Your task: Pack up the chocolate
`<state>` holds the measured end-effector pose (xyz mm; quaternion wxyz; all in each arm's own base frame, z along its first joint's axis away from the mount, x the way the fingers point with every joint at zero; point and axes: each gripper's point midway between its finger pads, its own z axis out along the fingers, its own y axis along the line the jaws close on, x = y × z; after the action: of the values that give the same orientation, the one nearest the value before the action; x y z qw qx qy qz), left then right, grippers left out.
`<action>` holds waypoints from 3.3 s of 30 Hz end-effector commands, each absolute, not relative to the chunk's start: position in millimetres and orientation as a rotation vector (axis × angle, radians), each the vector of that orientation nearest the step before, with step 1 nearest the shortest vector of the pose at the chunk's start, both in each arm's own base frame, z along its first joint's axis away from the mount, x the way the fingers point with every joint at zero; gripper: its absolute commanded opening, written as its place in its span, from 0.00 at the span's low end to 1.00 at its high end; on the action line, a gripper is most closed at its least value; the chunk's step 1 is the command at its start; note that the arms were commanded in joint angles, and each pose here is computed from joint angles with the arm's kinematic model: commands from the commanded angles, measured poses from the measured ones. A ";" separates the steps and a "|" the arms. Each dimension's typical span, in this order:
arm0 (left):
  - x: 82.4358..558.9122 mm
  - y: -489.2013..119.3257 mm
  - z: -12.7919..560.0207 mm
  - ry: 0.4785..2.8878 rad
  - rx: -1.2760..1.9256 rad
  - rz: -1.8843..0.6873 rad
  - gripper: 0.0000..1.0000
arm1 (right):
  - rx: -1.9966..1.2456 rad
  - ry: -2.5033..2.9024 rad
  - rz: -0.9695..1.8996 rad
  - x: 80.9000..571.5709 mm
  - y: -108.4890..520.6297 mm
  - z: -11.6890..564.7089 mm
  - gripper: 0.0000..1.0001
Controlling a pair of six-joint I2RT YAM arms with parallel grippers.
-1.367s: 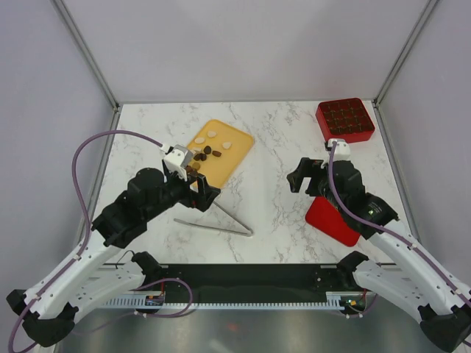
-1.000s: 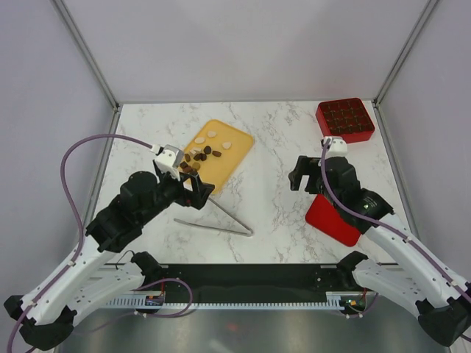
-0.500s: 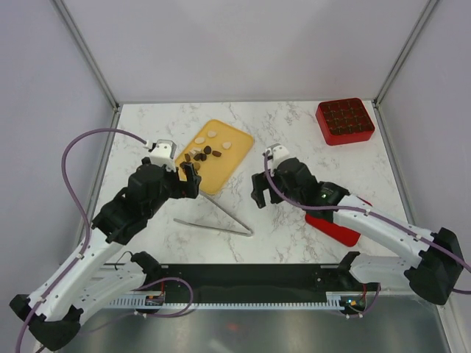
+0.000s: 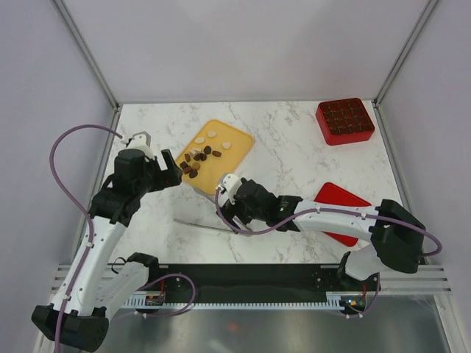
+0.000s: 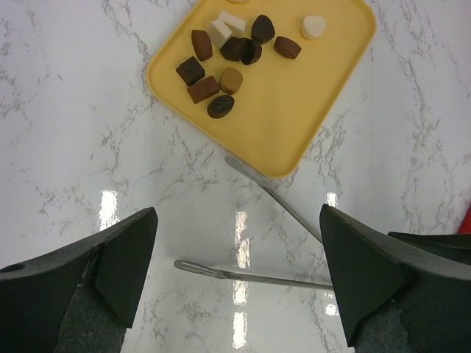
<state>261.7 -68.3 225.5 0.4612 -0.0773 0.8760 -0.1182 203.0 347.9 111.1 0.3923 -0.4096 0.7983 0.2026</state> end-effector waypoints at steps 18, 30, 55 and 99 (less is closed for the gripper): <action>248.0 -57.4 216.8 2.127 -0.259 -0.283 1.00 | -1.357 1.875 0.477 204.8 407.8 60.2 0.98; 245.8 -56.3 217.4 2.119 -0.257 -0.280 1.00 | -1.429 1.927 0.413 207.9 408.7 26.4 0.98; 245.4 -55.2 217.8 2.116 -0.256 -0.275 1.00 | -1.470 2.209 0.465 175.7 361.5 -6.9 0.93; 230.2 -78.3 219.3 2.125 -0.138 -0.422 1.00 | -1.026 2.334 0.419 218.1 311.9 153.5 0.62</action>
<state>237.3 -67.9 214.2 0.4618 -0.0736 0.8731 -0.1380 200.3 315.4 124.1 0.2425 -0.4168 0.8620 0.1562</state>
